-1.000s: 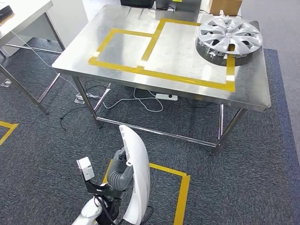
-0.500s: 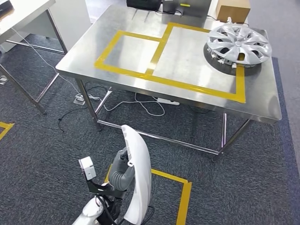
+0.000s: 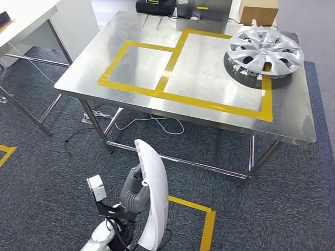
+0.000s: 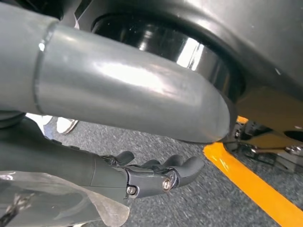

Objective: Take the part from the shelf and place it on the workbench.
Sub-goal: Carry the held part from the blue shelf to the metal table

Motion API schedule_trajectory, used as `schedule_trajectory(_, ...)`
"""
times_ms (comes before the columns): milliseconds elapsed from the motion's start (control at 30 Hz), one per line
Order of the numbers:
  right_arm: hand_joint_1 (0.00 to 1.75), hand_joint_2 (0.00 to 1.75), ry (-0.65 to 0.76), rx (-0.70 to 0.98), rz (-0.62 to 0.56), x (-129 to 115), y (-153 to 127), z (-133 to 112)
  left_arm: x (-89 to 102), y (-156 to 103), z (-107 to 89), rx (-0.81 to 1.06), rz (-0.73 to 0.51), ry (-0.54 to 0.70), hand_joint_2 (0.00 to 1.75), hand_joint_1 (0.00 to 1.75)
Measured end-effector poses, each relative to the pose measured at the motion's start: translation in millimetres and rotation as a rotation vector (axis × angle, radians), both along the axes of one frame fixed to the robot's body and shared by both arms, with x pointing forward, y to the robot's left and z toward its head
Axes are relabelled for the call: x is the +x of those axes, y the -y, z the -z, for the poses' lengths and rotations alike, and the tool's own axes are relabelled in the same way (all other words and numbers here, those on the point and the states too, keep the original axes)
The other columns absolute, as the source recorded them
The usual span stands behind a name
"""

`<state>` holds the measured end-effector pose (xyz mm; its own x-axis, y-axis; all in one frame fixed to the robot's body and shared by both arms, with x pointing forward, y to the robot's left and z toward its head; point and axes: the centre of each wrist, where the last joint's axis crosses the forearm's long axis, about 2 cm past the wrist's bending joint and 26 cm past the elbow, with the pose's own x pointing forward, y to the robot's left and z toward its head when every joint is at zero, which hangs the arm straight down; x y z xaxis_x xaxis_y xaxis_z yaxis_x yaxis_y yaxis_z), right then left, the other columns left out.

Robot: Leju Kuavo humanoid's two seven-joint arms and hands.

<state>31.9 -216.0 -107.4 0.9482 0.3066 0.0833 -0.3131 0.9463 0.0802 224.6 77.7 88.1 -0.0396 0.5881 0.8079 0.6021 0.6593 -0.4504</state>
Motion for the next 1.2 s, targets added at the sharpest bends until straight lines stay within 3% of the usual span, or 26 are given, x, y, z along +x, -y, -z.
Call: schedule_trajectory(1200, 0.00, 0.00, 0.005, 0.004, -0.006, -2.8, 0.2, 0.3, -1.0, -0.7, 1.3, 0.014, -0.004, 0.010, 1.75, 1.75)
